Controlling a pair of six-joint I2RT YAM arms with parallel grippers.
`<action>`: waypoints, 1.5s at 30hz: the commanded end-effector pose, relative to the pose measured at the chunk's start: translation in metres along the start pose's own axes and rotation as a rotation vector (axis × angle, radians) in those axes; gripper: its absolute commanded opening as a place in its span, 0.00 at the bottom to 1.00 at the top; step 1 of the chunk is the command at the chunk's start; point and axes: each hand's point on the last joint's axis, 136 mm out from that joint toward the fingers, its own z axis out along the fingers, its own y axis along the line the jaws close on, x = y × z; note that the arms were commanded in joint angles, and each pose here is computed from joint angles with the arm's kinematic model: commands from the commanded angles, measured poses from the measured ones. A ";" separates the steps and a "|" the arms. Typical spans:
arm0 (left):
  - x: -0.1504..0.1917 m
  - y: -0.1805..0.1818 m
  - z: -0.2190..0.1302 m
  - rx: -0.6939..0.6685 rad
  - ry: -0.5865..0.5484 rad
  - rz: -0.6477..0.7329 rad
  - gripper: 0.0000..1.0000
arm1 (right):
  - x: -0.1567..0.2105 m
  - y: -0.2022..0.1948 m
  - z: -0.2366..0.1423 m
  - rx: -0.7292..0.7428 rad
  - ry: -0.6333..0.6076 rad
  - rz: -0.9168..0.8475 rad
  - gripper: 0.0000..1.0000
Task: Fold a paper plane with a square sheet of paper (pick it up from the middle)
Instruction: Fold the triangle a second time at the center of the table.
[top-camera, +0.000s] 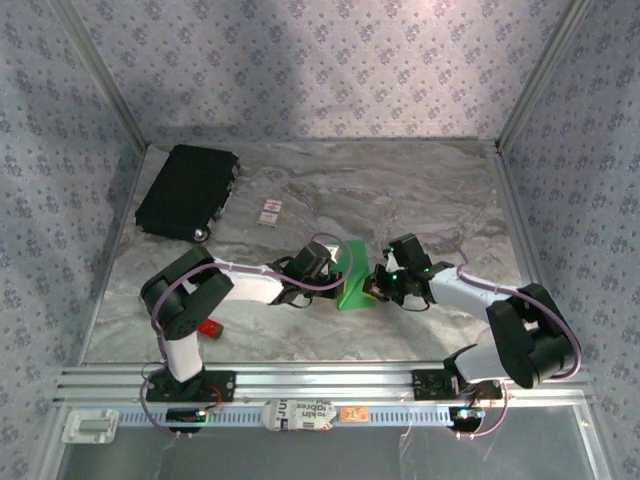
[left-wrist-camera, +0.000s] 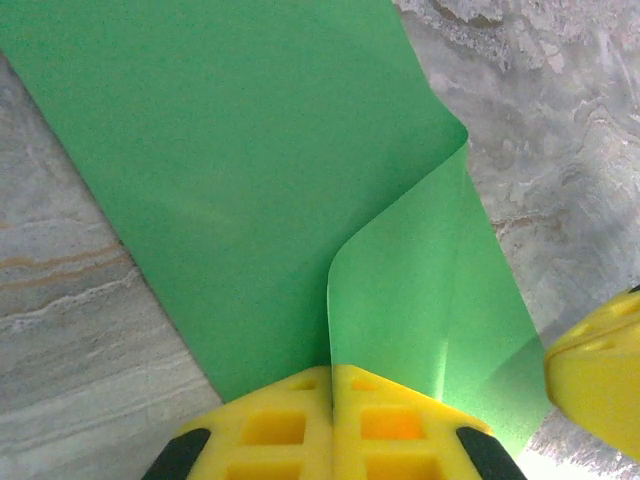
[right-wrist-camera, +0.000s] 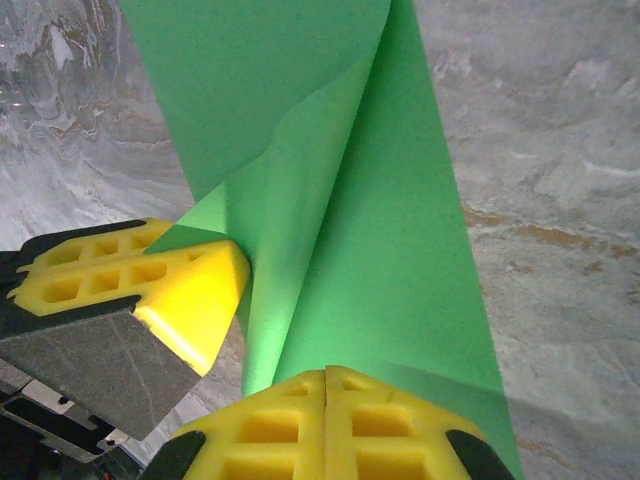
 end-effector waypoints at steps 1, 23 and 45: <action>0.007 0.010 0.003 -0.022 0.009 -0.059 0.04 | 0.002 -0.007 0.006 0.027 0.000 0.034 0.02; -0.011 -0.006 0.000 -0.002 -0.034 0.033 0.06 | 0.008 -0.049 0.016 0.156 0.050 0.055 0.00; -0.017 -0.003 -0.001 -0.003 -0.046 0.082 0.07 | 0.007 -0.053 0.015 0.158 0.051 0.059 0.00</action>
